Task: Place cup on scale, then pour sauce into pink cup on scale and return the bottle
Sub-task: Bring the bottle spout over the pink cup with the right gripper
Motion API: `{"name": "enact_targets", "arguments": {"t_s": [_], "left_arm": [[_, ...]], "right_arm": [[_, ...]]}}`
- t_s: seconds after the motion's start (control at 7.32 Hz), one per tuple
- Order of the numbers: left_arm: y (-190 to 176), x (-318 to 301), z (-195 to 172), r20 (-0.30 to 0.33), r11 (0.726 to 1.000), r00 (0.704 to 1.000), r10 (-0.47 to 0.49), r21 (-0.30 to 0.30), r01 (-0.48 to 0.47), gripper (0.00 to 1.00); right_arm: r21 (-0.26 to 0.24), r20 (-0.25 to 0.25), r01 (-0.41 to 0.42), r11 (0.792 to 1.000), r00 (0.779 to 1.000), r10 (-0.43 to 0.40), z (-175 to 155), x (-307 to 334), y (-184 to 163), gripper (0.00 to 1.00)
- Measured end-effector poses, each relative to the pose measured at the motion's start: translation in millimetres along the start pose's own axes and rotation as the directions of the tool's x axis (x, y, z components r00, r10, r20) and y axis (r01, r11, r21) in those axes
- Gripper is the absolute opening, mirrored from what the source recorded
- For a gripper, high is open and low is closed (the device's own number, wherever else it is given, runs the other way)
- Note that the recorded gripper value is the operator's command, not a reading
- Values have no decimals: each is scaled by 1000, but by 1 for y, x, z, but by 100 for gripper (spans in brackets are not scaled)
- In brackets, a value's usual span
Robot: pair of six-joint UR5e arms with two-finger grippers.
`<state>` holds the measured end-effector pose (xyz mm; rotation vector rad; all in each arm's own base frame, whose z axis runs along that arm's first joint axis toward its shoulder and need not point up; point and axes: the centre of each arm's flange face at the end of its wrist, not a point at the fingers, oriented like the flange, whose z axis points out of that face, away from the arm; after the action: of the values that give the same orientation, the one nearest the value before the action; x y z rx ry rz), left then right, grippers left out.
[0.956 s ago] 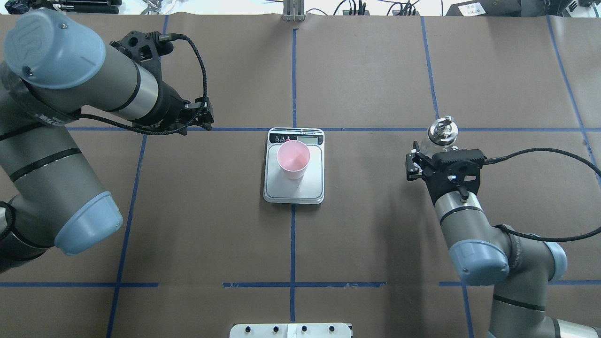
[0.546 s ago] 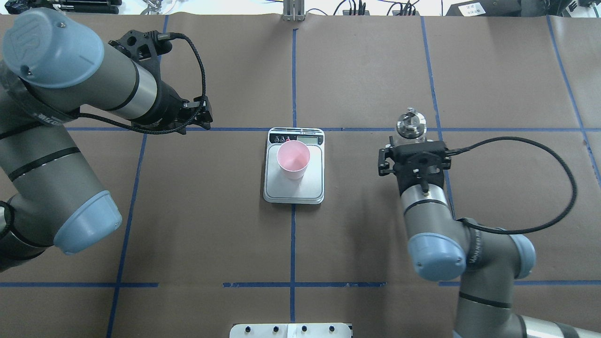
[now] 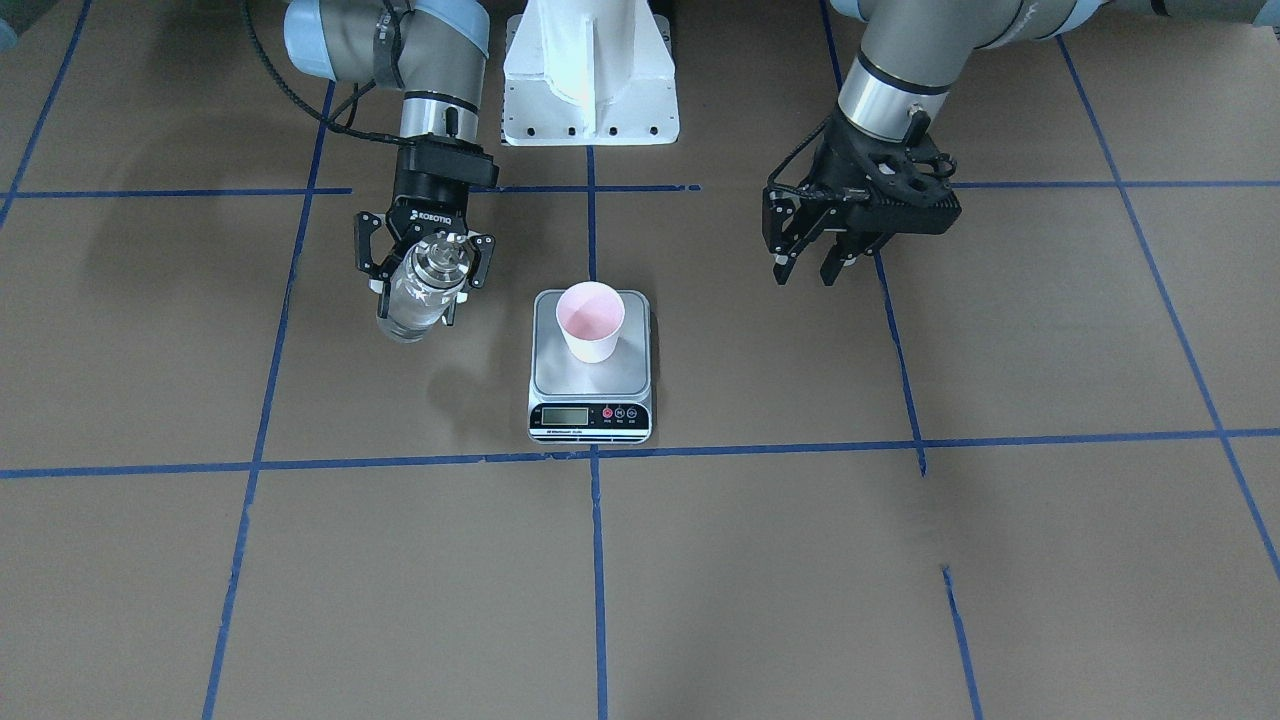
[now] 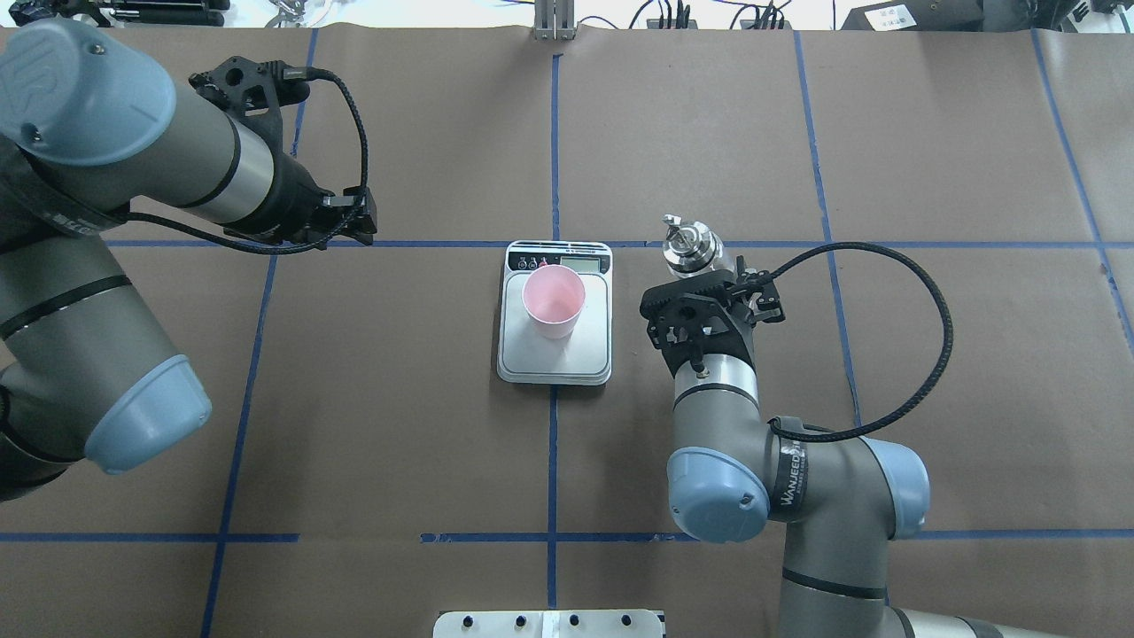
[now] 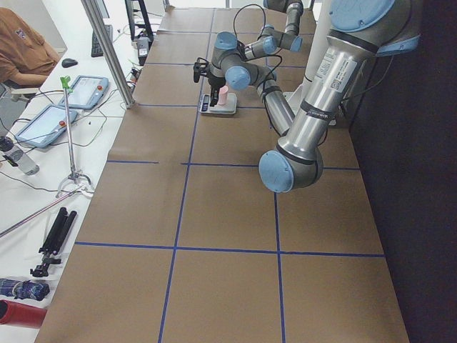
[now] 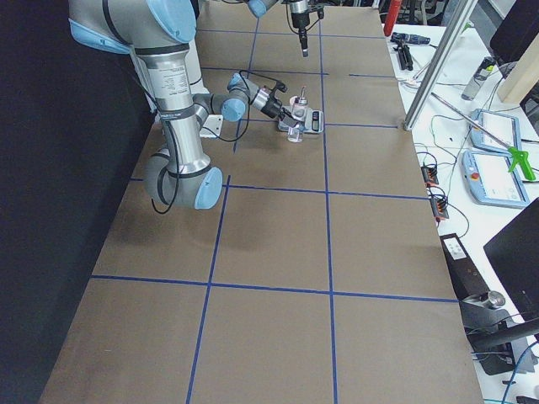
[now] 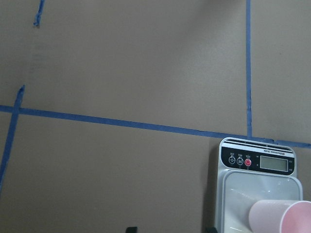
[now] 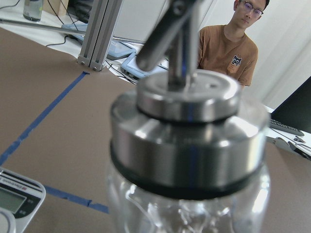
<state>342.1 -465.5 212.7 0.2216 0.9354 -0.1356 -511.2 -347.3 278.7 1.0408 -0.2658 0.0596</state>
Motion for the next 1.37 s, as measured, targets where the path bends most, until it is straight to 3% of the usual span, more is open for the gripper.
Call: {"name": "enact_targets", "arguments": {"t_s": [0.27, 0.68, 0.82, 1.09, 1.37], "left_arm": [[-6, -29, -3, 31, 998, 997, 68, 10, -68, 56], [-14, -53, -8, 57, 994, 993, 107, 21, -108, 56], [-14, -54, -8, 59, 994, 992, 108, 21, -109, 56], [-14, -56, -9, 60, 994, 992, 108, 22, -109, 56], [-14, -56, -11, 60, 994, 993, 106, 24, -108, 56]], "right_arm": [[-26, -27, 149, 989, 988, -149, -2, -9, -2, 0], [-68, -59, 326, 943, 942, -330, -6, -26, -7, 0], [-78, -64, 373, 925, 924, -378, -4, -30, -5, 0], [-101, -84, 503, 858, 855, -512, -1, -40, -5, 0], [-118, -94, 558, 821, 817, -569, 0, -50, -9, 0]]}}
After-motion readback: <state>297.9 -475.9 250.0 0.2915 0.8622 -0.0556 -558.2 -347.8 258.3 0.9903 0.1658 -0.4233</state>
